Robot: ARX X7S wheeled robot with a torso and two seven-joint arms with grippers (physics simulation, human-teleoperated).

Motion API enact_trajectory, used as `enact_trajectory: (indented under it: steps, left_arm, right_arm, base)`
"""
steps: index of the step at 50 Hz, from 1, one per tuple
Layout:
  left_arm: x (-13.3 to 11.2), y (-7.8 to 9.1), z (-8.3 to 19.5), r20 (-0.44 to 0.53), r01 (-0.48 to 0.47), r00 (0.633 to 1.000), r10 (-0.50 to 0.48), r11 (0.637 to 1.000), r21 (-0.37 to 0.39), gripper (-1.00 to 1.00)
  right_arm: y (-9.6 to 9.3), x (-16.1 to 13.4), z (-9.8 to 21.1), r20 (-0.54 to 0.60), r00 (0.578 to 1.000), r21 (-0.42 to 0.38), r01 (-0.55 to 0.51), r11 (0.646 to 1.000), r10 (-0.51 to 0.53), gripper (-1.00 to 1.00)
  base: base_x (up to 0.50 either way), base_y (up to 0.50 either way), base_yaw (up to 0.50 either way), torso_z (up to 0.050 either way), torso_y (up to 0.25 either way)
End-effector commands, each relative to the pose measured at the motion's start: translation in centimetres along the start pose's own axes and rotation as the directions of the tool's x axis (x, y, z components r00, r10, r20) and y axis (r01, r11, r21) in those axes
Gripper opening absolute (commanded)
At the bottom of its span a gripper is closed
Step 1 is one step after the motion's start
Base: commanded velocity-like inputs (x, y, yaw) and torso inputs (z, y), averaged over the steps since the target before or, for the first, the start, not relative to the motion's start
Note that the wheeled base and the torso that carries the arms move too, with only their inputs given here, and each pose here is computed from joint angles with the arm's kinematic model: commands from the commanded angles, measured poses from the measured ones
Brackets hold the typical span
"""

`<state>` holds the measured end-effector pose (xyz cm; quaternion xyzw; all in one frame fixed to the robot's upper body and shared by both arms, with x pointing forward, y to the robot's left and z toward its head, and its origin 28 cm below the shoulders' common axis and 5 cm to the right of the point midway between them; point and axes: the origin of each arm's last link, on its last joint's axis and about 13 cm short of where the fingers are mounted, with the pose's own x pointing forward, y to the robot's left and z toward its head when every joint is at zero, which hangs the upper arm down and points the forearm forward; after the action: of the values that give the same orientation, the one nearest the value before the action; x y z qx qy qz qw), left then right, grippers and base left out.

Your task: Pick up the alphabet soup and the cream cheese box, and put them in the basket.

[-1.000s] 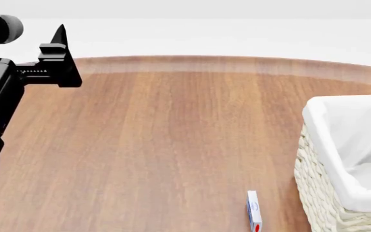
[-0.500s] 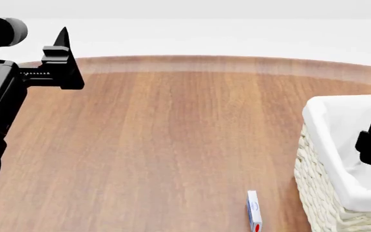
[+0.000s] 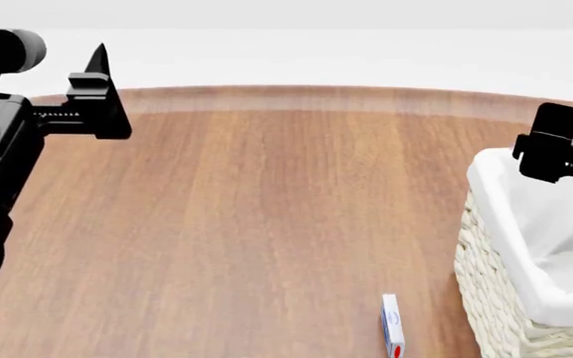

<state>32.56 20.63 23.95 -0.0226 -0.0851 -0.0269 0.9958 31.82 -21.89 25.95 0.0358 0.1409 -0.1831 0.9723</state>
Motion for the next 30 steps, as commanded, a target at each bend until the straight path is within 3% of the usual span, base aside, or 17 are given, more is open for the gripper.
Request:
enact_trajectory:
  steps: [1,9,21,30]
  left_arm:
    - [0.0,0.0,-0.1,-0.004,0.000,1.000,0.000,1.000,0.002,1.00]
    - [0.0,0.0,-0.2,-0.003,0.002,1.000,-0.002,1.000,0.010,1.00]
    - [-0.1,-0.3,-0.3,-0.005,0.009,1.000,-0.009,1.000,0.015,1.00]
    - [-0.1,-0.2,-0.4,-0.011,0.009,1.000,-0.009,1.000,0.014,1.00]
  right_arm:
    - [0.3,3.9,-0.3,-0.015,0.999,0.021,0.044,0.999,-0.043,-1.00]
    - [0.5,6.3,-1.6,-0.072,0.994,0.047,0.082,0.996,-0.078,-1.00]
    - [0.4,9.1,-2.4,-0.132,0.989,0.174,0.096,0.980,-0.073,-1.00]
    - [0.6,9.5,-2.6,-0.154,0.984,0.216,0.122,0.969,-0.089,-1.00]
  base:
    - [0.00,0.00,0.00,0.000,0.000]
    - [0.00,0.00,0.00,0.000,0.000]
    - [0.00,0.00,0.00,0.000,0.001]
    - [0.00,0.00,0.00,0.000,0.001]
